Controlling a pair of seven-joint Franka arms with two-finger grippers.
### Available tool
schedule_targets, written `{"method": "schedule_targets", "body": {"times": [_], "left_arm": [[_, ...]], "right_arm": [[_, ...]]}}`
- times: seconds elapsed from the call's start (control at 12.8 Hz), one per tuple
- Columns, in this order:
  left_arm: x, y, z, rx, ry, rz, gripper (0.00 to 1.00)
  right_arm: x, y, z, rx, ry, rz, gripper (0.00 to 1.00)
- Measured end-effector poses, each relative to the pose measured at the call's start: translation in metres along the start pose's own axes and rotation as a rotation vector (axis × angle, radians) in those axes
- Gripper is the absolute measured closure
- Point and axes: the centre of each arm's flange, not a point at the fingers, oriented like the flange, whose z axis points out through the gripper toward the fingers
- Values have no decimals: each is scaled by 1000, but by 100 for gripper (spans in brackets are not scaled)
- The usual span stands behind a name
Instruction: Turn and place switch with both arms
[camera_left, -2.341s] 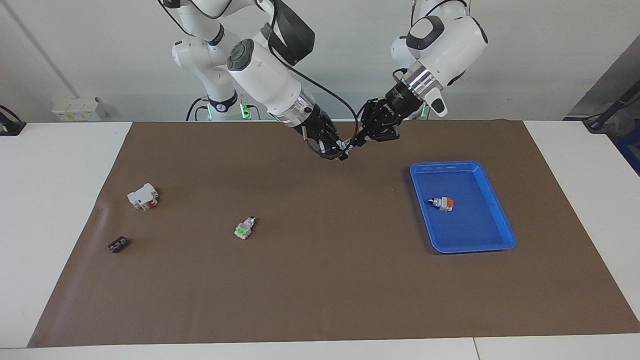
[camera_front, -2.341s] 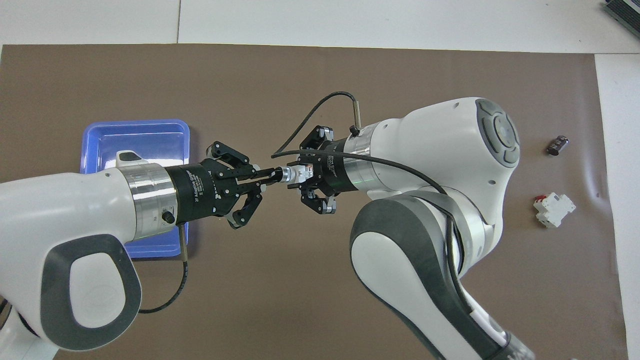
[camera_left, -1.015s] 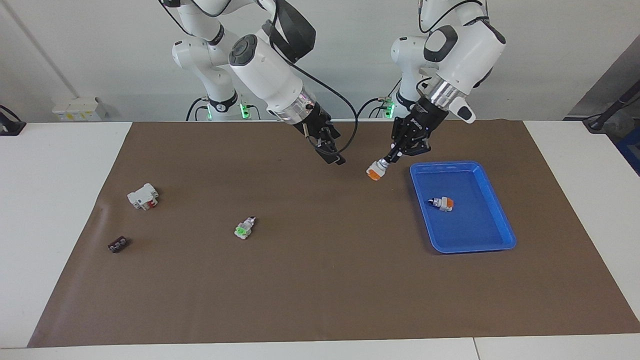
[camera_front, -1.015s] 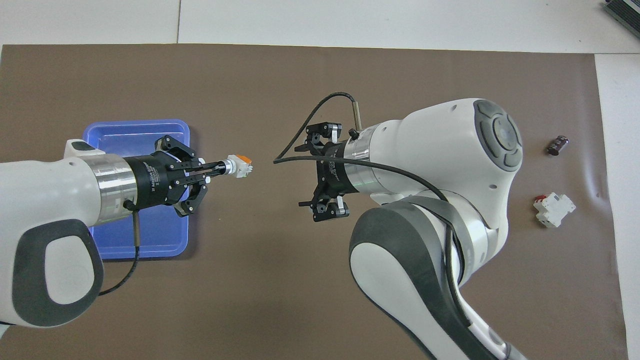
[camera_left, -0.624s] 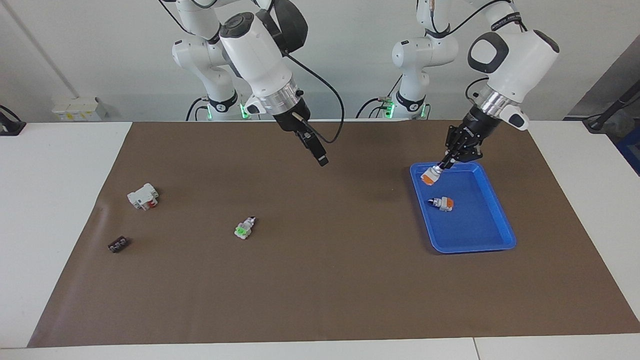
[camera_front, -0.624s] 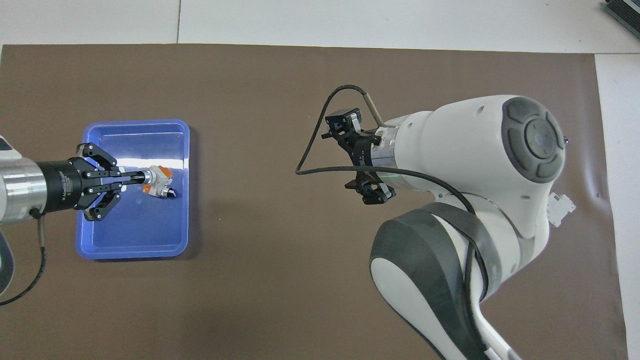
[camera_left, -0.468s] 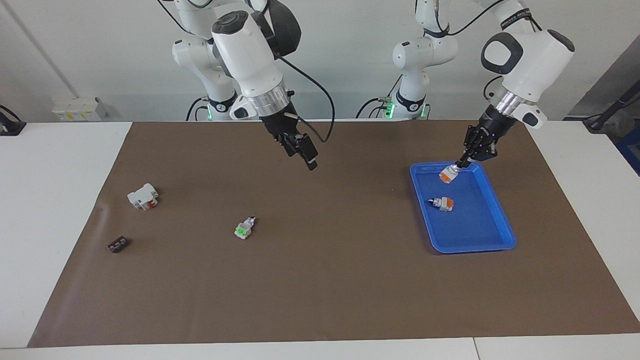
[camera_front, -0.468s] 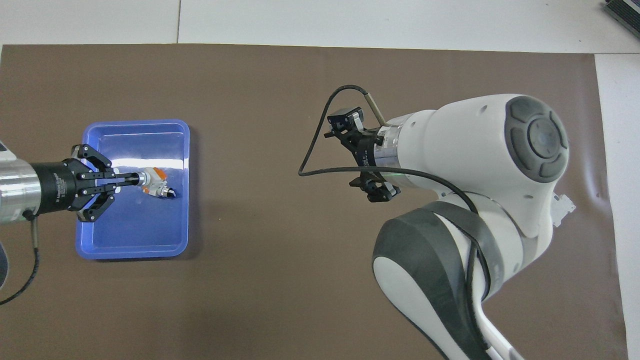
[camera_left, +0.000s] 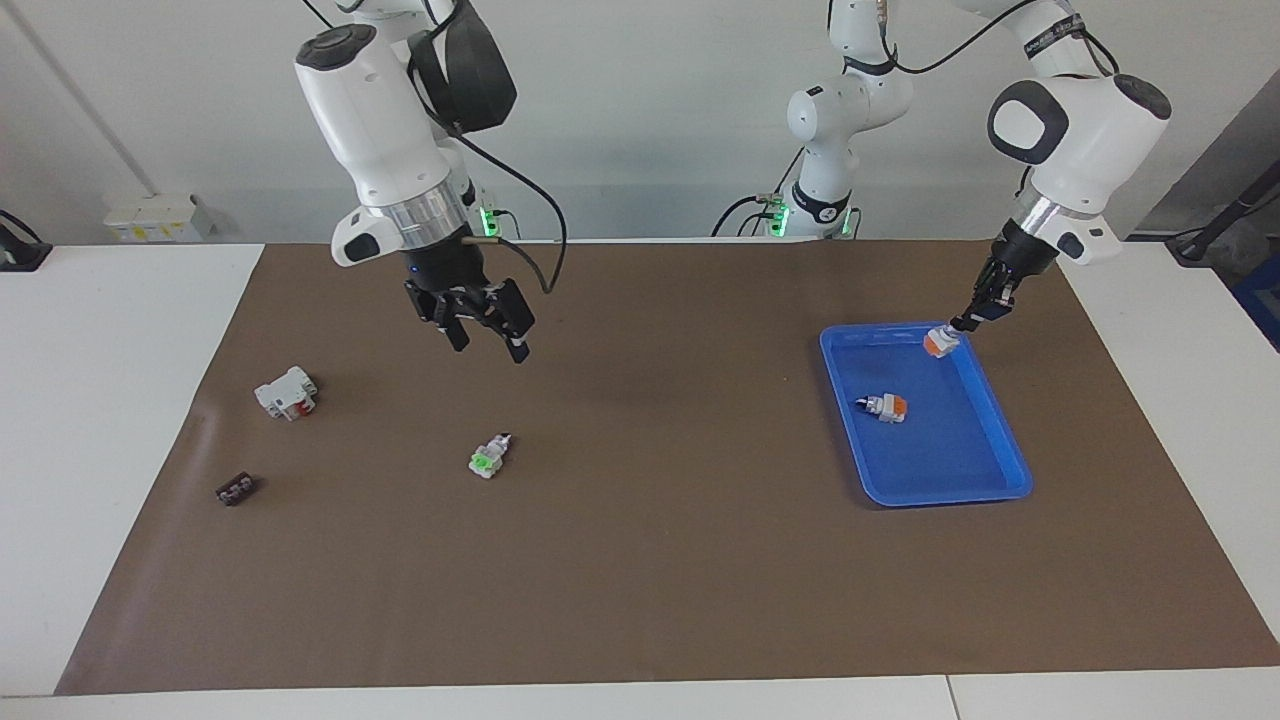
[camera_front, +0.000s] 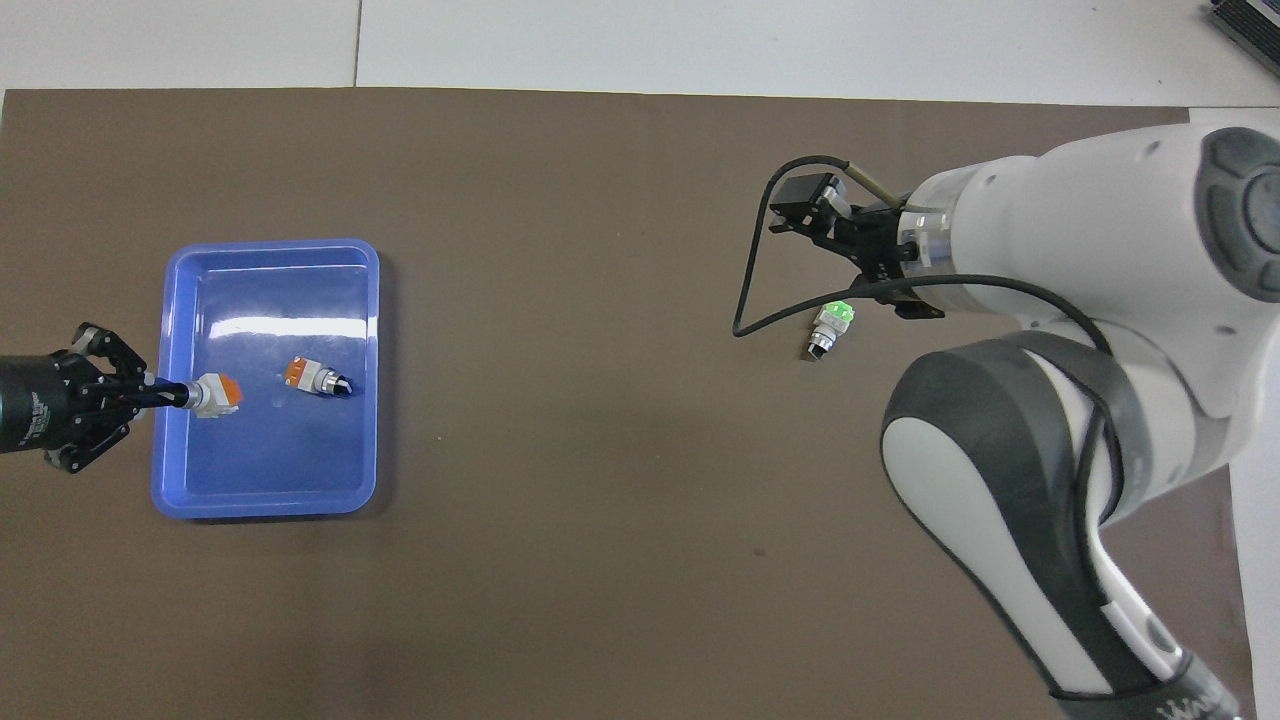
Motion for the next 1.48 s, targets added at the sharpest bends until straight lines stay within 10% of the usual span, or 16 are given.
{"method": "schedule_targets", "body": {"times": [0.78,1.48], "left_arm": [[-22,59,-33,120,-10,480,69],[-182,179,-123,249,-156,864,68]], "right_arm": [[19,120,-85,-191,-113,-267,0],[16,129,-104,-212,-162,-253,0]]}}
